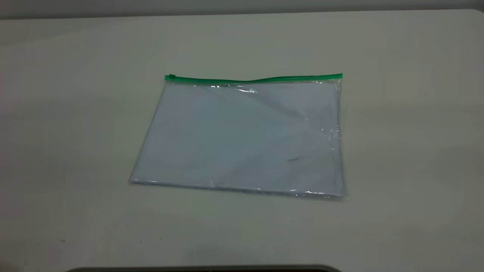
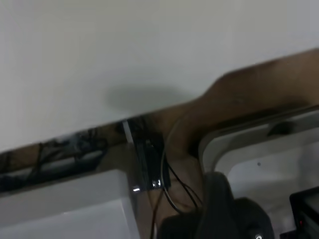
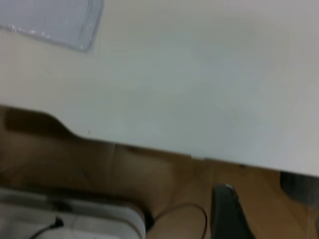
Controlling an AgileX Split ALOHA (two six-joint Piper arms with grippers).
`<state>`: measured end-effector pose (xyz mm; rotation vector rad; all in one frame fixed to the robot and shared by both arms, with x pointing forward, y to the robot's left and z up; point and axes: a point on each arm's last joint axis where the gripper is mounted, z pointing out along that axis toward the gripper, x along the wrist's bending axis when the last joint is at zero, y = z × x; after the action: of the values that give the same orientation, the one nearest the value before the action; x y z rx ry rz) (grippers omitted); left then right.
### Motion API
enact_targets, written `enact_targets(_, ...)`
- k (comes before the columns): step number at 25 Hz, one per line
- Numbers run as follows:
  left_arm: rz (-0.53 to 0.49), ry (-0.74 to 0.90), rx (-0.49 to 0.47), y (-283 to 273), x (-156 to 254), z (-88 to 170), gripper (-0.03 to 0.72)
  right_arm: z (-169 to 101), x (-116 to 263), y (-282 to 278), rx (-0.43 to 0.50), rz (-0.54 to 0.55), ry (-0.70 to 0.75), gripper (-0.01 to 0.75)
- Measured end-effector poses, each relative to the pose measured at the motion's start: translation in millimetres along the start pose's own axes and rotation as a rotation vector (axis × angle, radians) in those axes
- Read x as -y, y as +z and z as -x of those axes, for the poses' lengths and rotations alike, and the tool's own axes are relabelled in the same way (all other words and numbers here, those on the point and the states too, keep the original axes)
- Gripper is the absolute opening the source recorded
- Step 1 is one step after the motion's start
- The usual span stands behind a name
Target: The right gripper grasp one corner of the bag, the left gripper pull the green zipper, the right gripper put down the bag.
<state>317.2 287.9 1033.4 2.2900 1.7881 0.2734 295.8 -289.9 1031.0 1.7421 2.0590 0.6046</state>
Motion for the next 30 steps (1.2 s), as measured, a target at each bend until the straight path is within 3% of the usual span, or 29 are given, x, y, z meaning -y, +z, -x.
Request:
enact_targets(4,0.026,-0.008,-0.002,9,18,2,0.555,2,1,-2,0.017,0.015,0.026,0.443)
enact_targets(21,0.344,-0.01,-0.009,-16,54,7,0.555,2,1,-2,0.018,0.018,0.032,0.333)
enact_targets(25,0.412,-0.069,-0.042,-20,63,8,0.555,5,7,-10,0.056,0.087,0.089,0.308)
enact_targets(30,0.502,-0.166,-0.114,-24,76,10,0.555,4,24,-28,0.113,0.257,0.147,0.275)
